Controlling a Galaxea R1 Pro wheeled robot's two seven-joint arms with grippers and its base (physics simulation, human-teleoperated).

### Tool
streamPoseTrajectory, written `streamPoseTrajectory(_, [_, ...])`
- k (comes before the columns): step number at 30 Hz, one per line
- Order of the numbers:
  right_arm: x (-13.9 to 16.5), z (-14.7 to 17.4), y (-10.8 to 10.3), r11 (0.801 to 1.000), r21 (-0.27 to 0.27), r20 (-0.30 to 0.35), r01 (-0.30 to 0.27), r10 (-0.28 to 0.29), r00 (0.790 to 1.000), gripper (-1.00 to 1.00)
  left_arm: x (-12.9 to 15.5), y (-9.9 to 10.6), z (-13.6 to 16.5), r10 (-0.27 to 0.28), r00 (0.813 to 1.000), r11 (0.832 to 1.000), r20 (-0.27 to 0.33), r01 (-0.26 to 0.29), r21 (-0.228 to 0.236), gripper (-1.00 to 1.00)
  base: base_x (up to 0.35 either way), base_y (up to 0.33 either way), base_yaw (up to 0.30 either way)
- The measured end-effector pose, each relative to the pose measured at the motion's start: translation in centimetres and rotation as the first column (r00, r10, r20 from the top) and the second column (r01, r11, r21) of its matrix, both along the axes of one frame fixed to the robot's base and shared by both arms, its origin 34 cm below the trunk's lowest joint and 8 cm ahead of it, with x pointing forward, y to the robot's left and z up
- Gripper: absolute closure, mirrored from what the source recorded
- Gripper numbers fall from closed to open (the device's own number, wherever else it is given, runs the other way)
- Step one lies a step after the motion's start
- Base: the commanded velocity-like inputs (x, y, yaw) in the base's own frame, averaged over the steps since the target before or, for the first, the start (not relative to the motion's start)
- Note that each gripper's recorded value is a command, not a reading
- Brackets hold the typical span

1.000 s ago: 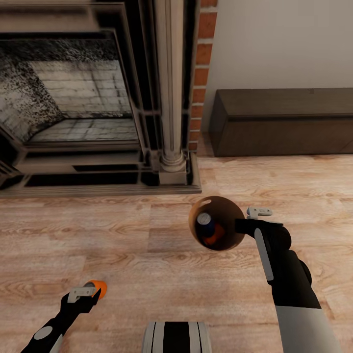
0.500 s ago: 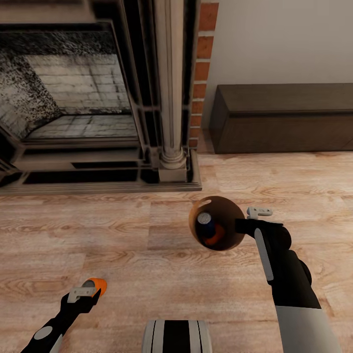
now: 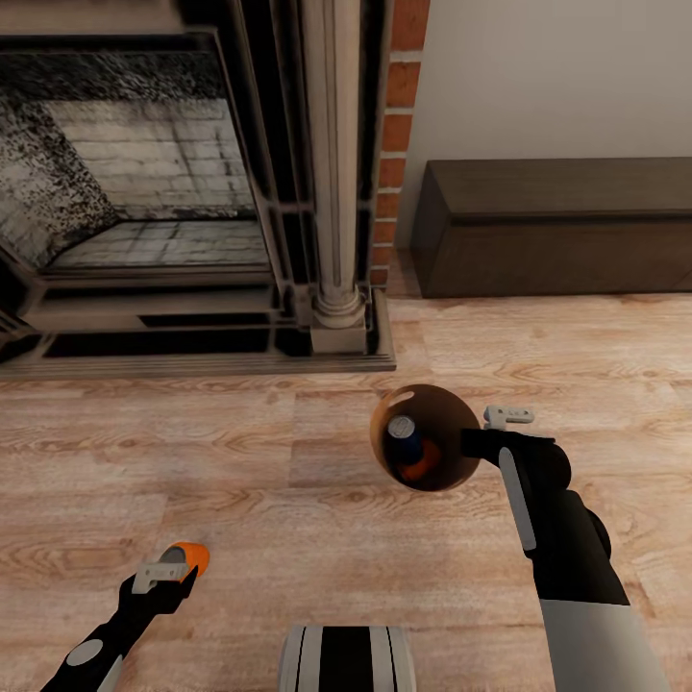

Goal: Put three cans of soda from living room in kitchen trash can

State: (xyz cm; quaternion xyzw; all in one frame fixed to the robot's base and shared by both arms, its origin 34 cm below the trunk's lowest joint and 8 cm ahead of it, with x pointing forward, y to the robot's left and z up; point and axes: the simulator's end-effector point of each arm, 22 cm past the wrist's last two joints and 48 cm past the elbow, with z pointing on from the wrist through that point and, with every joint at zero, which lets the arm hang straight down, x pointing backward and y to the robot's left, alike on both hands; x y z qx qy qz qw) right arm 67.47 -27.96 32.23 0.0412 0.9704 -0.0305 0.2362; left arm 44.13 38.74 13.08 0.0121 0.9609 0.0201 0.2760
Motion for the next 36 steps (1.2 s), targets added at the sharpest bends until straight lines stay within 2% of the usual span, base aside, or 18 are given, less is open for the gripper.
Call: streamPoseTrajectory(36, [-0.01,-0.02,0.09,1.0,0.003,0.0,0.0,0.0,1.0,1.0,-0.06,0.0,-0.03,0.0,1.0,1.0,-0.001,0.0,0.0,-1.0,0.02,0.0,0.0])
